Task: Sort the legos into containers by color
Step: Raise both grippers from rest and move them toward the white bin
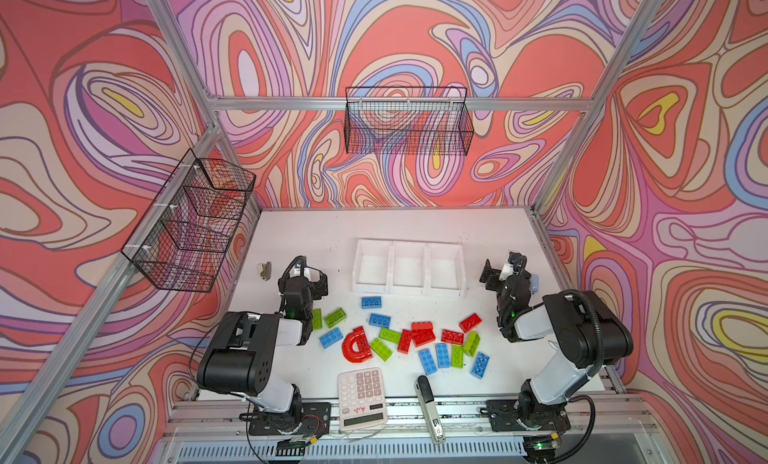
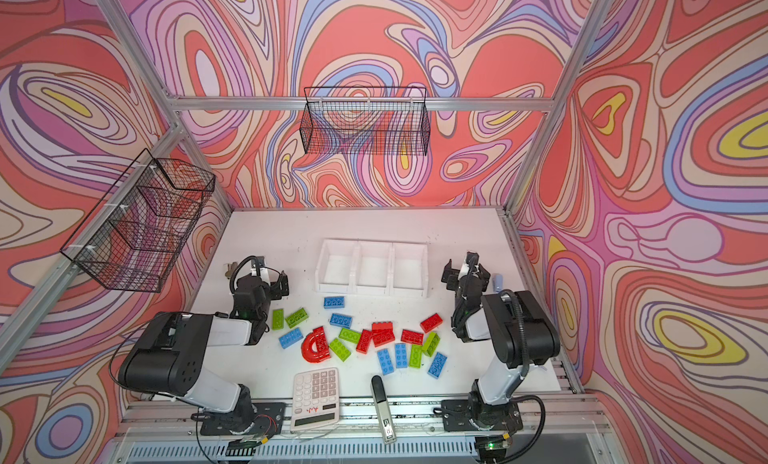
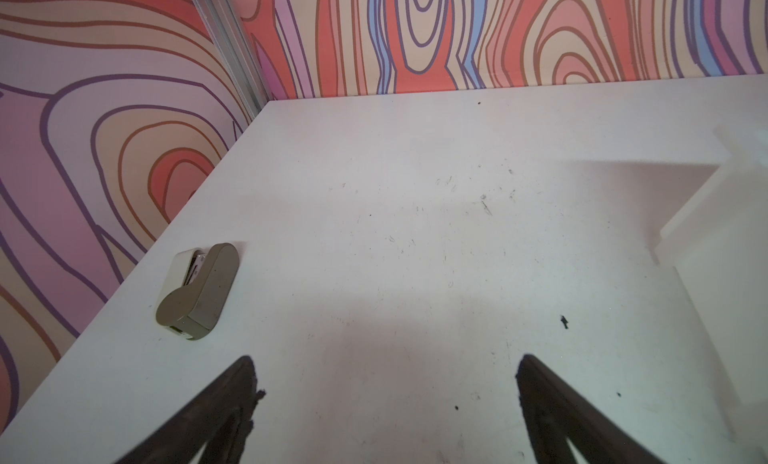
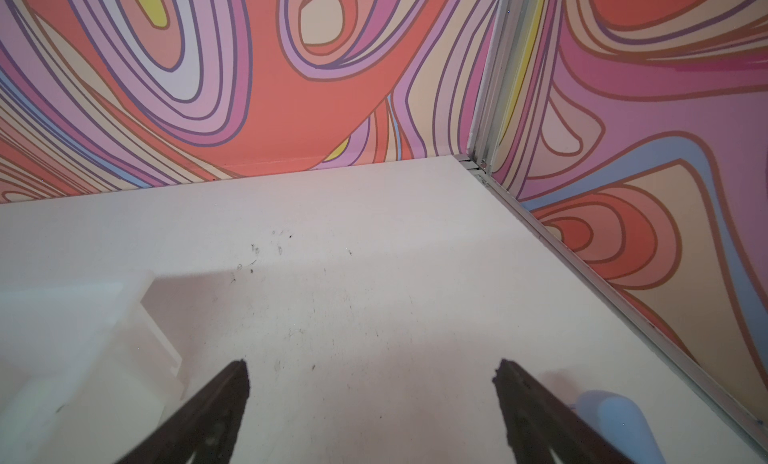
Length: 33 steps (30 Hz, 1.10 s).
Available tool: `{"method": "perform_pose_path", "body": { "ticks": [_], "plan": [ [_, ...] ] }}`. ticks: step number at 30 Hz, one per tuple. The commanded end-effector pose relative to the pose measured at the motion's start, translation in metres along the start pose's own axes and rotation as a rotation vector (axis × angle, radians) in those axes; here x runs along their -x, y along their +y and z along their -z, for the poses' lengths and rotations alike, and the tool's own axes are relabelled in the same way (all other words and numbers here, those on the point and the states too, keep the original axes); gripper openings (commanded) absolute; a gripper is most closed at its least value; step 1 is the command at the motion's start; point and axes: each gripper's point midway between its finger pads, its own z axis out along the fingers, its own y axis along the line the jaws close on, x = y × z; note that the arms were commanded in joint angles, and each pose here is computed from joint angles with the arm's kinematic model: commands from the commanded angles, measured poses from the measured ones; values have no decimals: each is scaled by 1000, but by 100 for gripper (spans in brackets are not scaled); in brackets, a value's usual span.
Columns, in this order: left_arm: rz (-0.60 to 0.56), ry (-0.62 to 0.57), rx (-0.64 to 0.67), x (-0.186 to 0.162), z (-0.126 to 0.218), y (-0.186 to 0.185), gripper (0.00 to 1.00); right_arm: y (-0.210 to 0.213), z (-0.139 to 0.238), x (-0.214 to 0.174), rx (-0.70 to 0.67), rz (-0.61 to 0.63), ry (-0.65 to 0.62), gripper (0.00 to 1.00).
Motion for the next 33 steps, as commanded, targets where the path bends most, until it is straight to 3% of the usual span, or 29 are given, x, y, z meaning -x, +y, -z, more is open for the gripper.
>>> {"method": "perform_pose_path", "body": {
  "ticks": [1,12,18,22,24,26,30,33],
  "plan": [
    [12,-4,-9,3,-2,-1,100,2,-3,1,6,-1,-2,98],
    [18,5,-26,2,-3,-1,100,2,-4,0,10,-3,2,98],
    [19,-14,-4,6,-1,3,74,0,-3,4,7,-3,-8,83],
    [41,37,69,31,12,19,71,-7,-22,25,-84,6,127,80],
    [46,29,107,56,16,26,68,0,-27,39,-68,2,191,76],
    [110,98,159,74,20,35,67,10,-25,45,-42,-54,260,73],
    [194,258,-20,78,26,-6,62,34,2,45,-5,-66,389,71],
    [148,289,-96,77,36,-42,63,33,31,36,-12,-156,494,70]
  ]
}}
